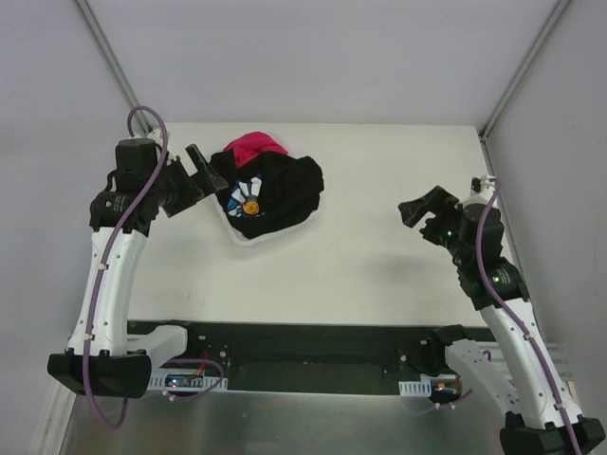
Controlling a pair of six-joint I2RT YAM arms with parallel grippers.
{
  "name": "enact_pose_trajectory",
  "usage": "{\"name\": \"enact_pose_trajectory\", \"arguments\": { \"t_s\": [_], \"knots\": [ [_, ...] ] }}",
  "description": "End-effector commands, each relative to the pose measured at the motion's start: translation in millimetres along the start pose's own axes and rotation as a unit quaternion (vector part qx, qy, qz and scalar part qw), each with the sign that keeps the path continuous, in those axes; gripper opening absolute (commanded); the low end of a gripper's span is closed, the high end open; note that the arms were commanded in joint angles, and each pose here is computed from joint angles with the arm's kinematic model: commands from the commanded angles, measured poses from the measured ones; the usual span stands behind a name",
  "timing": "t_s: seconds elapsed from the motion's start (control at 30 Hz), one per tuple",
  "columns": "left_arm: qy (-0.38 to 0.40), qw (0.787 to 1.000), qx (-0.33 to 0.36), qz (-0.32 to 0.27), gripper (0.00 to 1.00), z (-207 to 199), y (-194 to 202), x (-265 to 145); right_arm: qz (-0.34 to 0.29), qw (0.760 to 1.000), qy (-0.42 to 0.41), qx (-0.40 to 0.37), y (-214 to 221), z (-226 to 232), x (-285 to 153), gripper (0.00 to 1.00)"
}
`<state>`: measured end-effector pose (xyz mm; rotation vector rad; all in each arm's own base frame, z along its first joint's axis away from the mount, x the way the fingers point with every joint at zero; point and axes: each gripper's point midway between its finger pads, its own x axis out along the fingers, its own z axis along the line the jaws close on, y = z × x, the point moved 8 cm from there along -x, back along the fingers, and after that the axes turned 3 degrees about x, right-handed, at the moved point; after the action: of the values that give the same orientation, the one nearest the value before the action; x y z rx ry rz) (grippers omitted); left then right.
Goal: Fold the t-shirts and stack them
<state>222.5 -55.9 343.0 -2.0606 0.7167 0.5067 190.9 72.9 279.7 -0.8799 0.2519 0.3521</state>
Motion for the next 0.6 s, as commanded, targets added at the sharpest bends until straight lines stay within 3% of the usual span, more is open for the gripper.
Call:
{"name": "enact_pose_trajectory", "arguments": {
  "t_s": [0.0, 0.57],
  "knots": [
    [-0.029, 1.0, -0.001, 0.004, 0.99, 9, 1, 5, -0.023, 1.0, -0.011, -0.007, -10, 6, -9, 0.96],
    [-0.119, 0.992, -0.038, 0.01, 0.96, 37, -3, 36, -0.015, 0.999, -0.033, -0.02, -18, 18, -3, 0.96]
  ]
}}
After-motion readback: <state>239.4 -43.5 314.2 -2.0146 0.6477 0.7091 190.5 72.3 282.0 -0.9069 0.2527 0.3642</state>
